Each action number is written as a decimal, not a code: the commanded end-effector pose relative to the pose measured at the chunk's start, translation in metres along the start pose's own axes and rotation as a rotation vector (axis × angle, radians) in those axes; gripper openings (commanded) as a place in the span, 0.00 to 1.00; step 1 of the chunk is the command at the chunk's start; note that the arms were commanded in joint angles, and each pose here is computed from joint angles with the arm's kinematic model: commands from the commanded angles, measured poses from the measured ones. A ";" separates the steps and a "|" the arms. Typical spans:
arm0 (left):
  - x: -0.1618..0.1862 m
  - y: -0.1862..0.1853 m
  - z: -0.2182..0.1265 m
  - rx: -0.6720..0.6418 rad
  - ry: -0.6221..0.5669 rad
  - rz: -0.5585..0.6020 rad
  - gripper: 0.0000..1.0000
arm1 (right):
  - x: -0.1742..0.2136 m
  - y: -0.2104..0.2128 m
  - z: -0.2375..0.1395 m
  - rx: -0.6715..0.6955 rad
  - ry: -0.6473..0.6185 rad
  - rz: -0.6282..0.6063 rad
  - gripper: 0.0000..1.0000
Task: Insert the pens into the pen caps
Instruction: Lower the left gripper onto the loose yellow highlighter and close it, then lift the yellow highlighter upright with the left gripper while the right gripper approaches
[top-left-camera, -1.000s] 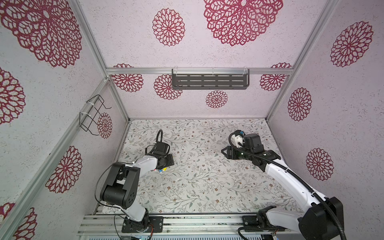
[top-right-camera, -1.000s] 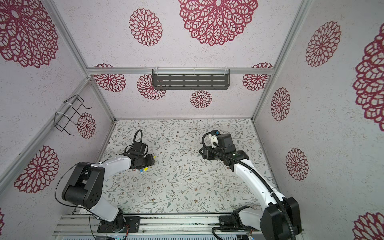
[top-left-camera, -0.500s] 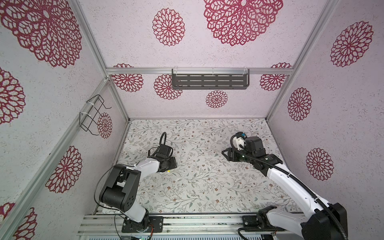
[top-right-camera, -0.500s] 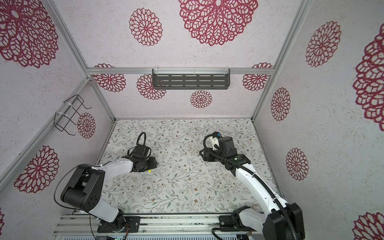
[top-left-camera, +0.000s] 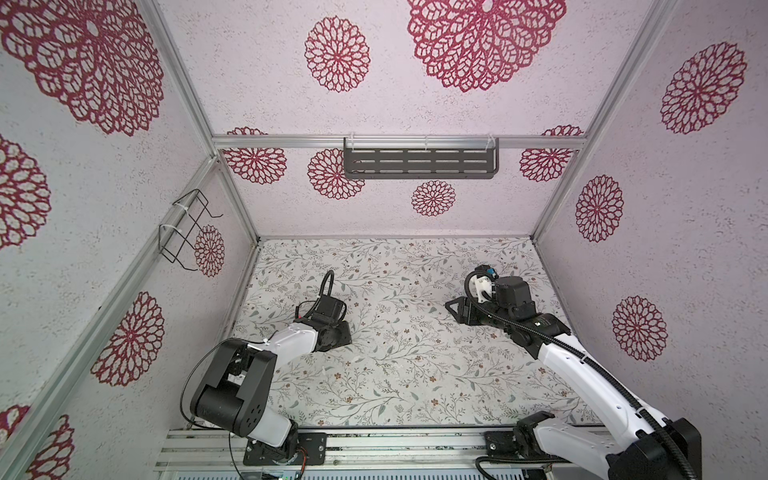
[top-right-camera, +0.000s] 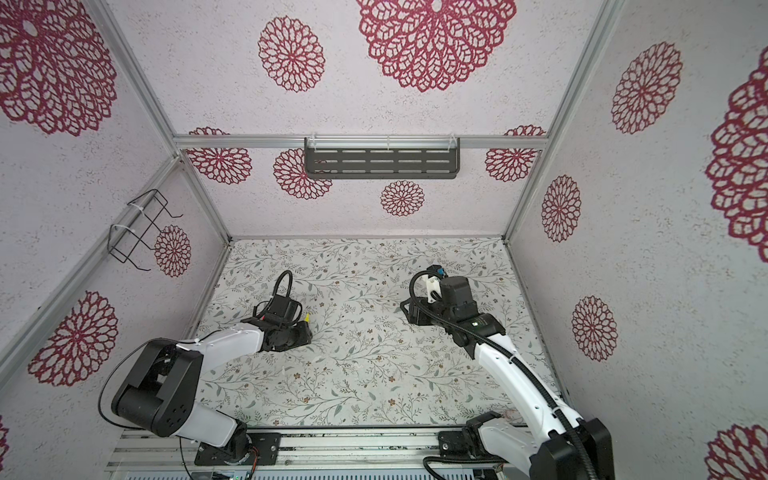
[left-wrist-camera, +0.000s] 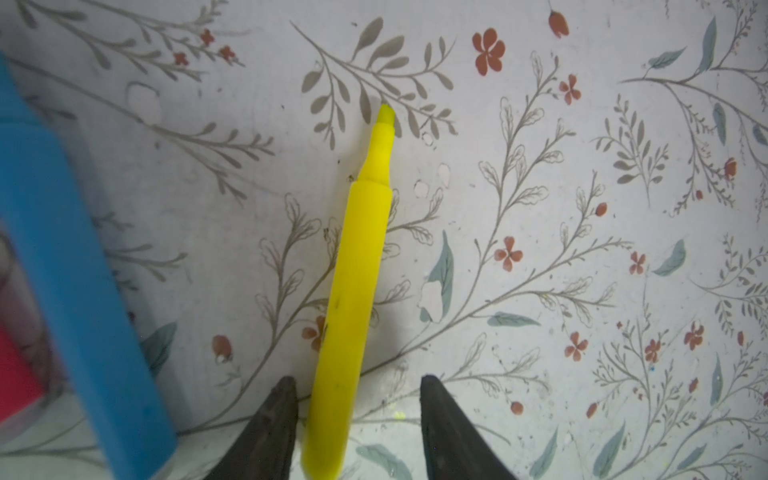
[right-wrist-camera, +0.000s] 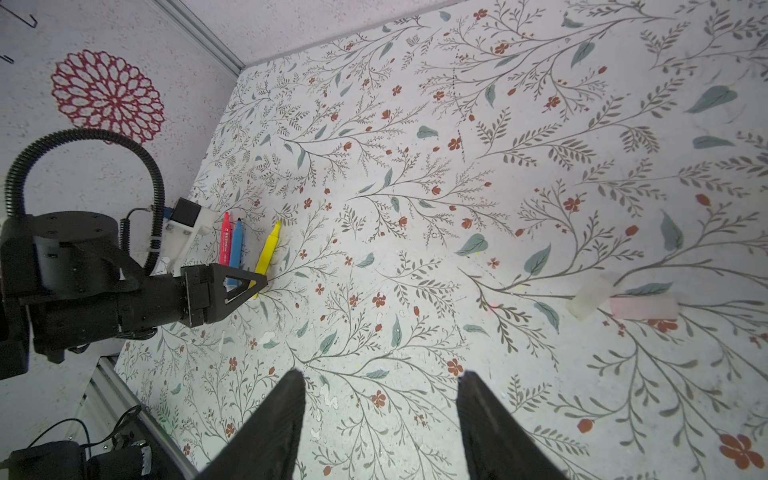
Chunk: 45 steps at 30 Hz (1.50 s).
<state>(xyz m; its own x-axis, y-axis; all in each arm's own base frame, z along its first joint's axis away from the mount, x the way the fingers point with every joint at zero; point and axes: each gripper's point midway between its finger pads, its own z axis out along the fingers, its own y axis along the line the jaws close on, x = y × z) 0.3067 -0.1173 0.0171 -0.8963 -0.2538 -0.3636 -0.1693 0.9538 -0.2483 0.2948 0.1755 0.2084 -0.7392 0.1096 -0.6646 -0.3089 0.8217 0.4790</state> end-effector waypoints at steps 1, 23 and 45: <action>0.011 0.007 -0.001 -0.041 0.031 0.015 0.46 | -0.006 0.003 -0.006 -0.005 -0.040 0.006 0.62; 0.025 -0.024 -0.008 -0.021 0.024 0.128 0.14 | -0.007 0.002 -0.021 0.016 -0.076 0.024 0.61; 0.036 -0.106 -0.117 0.544 -0.316 0.237 0.17 | 0.023 0.106 -0.001 -0.458 0.020 -0.046 0.66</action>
<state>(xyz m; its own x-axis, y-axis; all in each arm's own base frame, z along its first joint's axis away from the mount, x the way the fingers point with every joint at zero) 0.2434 -0.1958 0.1106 -0.7553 -0.1297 -0.6424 0.2558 0.8441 -0.4712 0.2426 0.2485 0.2215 -0.7596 0.0483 -0.6486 -0.5192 0.5556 0.6494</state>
